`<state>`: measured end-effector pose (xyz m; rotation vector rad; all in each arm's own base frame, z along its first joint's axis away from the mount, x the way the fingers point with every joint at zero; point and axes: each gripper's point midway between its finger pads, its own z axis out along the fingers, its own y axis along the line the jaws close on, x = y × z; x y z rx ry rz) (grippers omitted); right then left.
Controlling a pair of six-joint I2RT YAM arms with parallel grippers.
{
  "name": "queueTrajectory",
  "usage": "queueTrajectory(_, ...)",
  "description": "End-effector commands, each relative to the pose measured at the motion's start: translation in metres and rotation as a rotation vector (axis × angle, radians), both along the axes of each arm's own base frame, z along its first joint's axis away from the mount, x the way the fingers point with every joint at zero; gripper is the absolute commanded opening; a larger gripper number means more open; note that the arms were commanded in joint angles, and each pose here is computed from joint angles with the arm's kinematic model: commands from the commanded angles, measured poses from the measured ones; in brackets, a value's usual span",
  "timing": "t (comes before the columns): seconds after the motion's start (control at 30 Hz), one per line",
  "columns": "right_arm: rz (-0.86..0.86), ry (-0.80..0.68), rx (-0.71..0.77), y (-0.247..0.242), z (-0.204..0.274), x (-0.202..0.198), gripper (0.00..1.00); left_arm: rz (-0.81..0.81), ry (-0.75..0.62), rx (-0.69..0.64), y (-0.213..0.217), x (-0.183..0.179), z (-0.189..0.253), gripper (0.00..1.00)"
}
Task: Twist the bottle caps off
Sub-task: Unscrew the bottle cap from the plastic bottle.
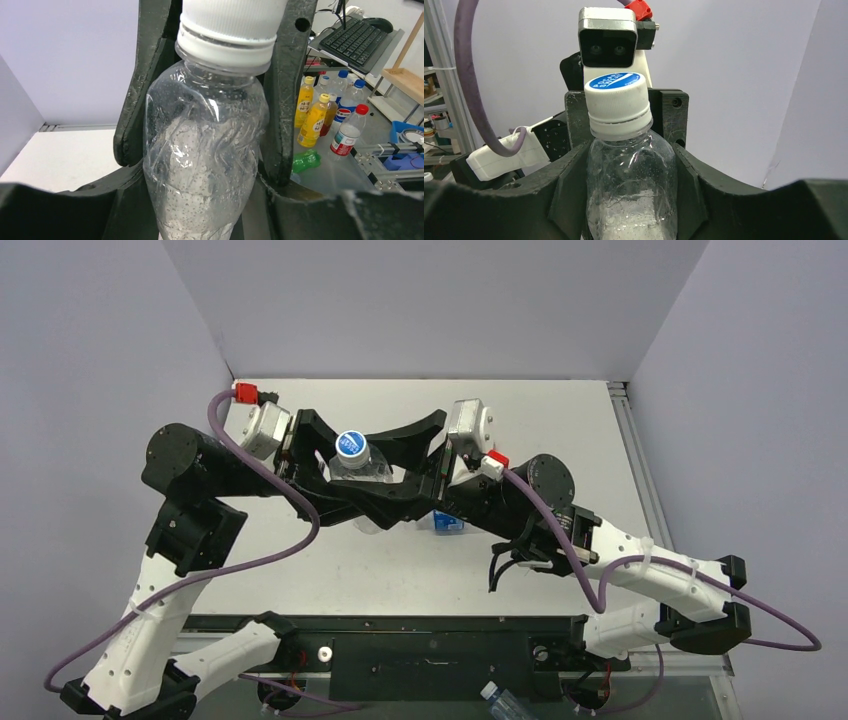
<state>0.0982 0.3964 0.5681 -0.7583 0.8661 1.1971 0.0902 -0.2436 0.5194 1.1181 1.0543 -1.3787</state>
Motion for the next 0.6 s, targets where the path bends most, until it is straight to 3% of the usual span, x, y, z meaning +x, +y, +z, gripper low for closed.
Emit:
queueTrajectory(0.0,-0.137,0.069,0.092,-0.031,0.039,0.027,0.15,0.047,-0.066,-0.016,0.008,-0.007,0.006,0.12)
queueTrajectory(0.1,-0.219,0.135,0.024,-0.037,0.028,0.042,0.43,0.137,-0.088,-0.016,0.009,0.007,0.004,0.05)
queueTrajectory(0.13,-0.234,0.155,-0.010,-0.042,0.028,0.044,0.61,0.183,-0.066,-0.002,0.010,0.016,0.000,0.03)
queueTrajectory(0.2,-0.284,0.206,-0.065,-0.049,0.029,0.054,0.69,0.258,-0.068,0.024,0.011,0.031,-0.007,0.00)
queueTrajectory(0.37,-0.363,0.277,-0.137,-0.050,0.043,0.072,0.71,0.462,0.013,0.090,0.014,0.075,-0.025,0.00)
queueTrajectory(0.57,-0.375,0.339,-0.204,-0.039,0.026,0.087,0.70,0.550,0.113,0.119,0.016,0.092,-0.037,0.00)
